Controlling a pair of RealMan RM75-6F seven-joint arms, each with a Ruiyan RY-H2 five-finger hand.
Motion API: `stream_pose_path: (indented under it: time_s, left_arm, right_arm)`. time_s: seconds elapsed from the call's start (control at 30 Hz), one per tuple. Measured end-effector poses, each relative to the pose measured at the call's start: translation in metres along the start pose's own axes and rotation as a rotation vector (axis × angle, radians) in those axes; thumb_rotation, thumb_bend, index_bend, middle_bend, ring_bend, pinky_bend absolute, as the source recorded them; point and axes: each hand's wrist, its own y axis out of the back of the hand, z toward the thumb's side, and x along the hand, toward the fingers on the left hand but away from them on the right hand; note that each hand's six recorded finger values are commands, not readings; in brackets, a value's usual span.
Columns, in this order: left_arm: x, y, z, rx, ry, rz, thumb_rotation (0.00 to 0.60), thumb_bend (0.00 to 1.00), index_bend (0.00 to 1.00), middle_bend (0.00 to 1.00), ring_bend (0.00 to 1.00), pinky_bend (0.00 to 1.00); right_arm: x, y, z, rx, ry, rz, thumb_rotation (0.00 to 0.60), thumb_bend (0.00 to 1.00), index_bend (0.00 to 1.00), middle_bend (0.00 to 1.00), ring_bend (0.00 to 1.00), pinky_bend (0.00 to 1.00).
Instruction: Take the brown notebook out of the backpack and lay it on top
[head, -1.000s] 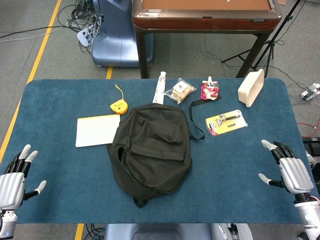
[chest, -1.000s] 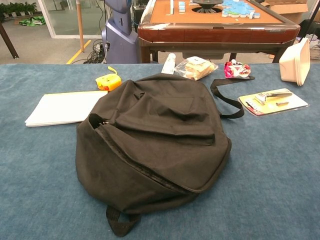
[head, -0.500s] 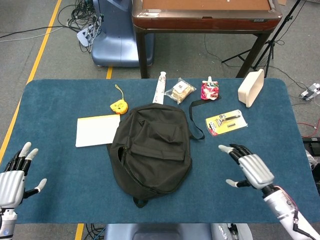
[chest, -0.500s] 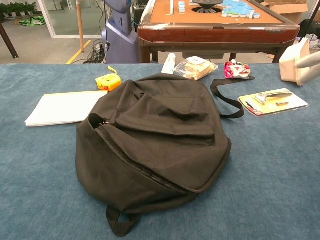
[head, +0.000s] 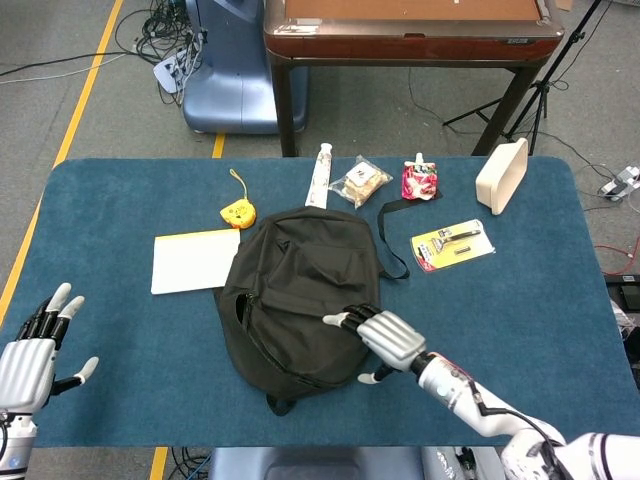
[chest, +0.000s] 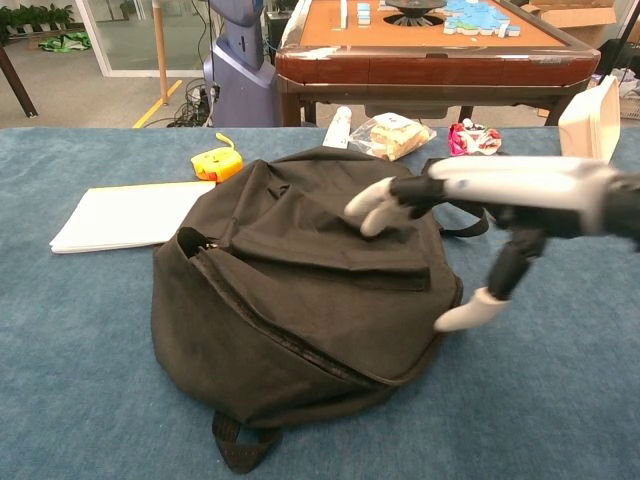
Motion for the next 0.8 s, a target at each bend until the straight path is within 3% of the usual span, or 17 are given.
stream_pose_path:
  time_s: [0.33,0.63,0.8]
  left_arm:
    - [0.001,-0.002,-0.004,-0.006,-0.001,-0.016,0.6,0.2,0.12,0.01,0.04,0.13]
    - [-0.001,-0.001,-0.008,-0.017,0.002,-0.019,0.6,0.2,0.12,0.01,0.04,0.13]
    - [-0.001,-0.002,-0.007,-0.022,-0.004,-0.023,0.6,0.2,0.12,0.01,0.04,0.13]
  right_arm:
    - [-0.055,-0.032,0.044,0.019,0.065,0.036,0.6,0.03,0.13,0.16,0.07,0.14]
    - [-0.079,-0.036,0.046,0.065,0.034,-0.023,0.6,0.03,0.13,0.16,0.07,0.14]
    - [-0.085,-0.039,0.043,0.063,0.018,-0.02,0.6,0.05,0.13,0.16,0.07,0.14]
